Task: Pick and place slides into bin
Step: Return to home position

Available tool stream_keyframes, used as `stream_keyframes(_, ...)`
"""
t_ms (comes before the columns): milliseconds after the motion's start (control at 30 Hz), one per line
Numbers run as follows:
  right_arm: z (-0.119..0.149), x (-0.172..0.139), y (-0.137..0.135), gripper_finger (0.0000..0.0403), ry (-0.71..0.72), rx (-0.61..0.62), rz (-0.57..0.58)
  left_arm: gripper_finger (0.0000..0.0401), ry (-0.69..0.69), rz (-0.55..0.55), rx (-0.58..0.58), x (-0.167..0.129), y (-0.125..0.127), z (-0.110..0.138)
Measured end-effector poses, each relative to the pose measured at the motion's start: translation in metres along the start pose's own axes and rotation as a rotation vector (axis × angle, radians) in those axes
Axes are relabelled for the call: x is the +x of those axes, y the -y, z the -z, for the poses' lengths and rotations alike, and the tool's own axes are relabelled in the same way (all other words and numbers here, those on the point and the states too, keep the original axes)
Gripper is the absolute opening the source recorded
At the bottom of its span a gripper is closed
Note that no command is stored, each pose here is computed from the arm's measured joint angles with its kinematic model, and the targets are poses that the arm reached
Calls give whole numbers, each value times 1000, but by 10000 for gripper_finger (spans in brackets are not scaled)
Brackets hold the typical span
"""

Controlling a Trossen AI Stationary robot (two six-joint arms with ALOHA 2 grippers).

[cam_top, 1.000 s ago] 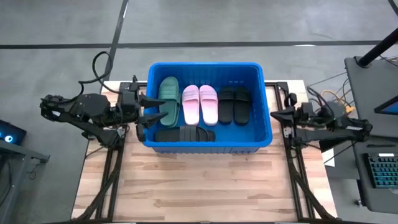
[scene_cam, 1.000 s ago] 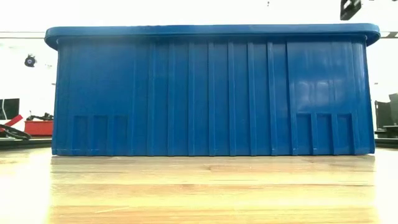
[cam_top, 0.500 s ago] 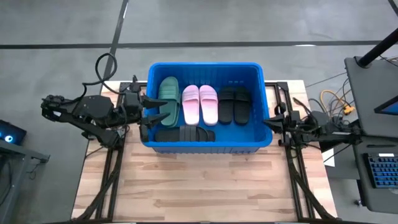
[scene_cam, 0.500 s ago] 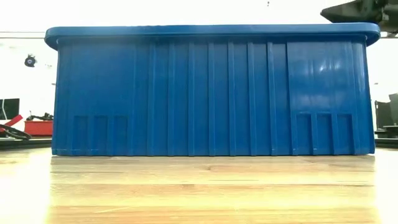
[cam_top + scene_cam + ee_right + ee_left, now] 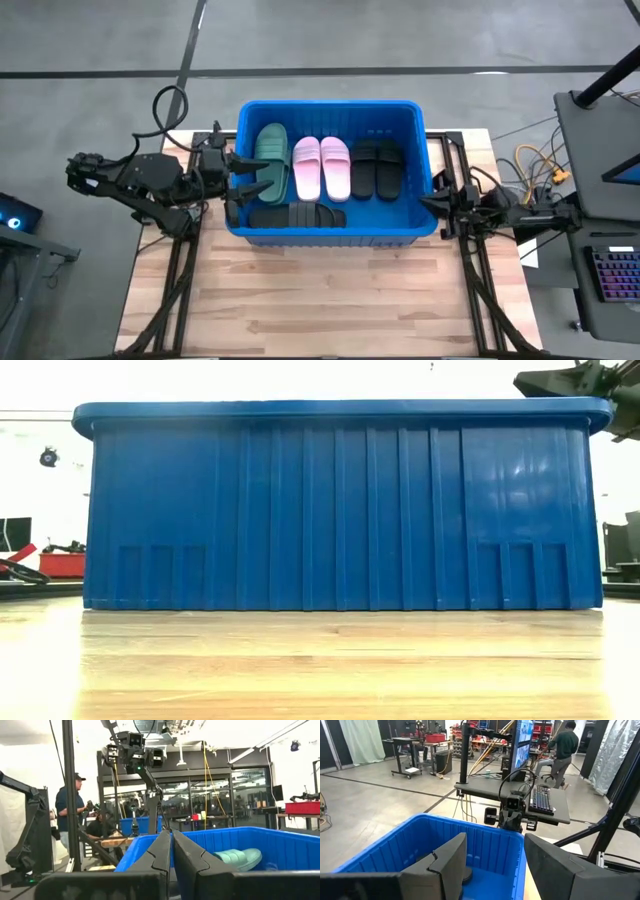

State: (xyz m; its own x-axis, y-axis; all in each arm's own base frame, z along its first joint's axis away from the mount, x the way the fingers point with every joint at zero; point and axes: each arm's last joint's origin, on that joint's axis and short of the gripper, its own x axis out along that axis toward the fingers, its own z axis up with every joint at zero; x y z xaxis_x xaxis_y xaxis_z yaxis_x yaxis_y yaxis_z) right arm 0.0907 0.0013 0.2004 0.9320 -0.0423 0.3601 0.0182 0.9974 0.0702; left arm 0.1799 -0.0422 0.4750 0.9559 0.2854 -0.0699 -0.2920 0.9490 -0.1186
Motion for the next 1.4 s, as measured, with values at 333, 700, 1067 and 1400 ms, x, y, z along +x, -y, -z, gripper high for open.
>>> stream_keyframes(333,1,0,0,9,-11,58,2,173,71,-20,-19,10,4,11)
stream_keyframes(700,0,0,1,9,-6,76,28,8,277,141,-22,54,-26,75)
stream_keyframes(1067,-1,0,1,9,4,121,34,0,268,102,-24,10,-62,130)
stream_keyframes(1400,1,0,2,9,-9,69,58,0,288,194,-3,-6,-72,190)
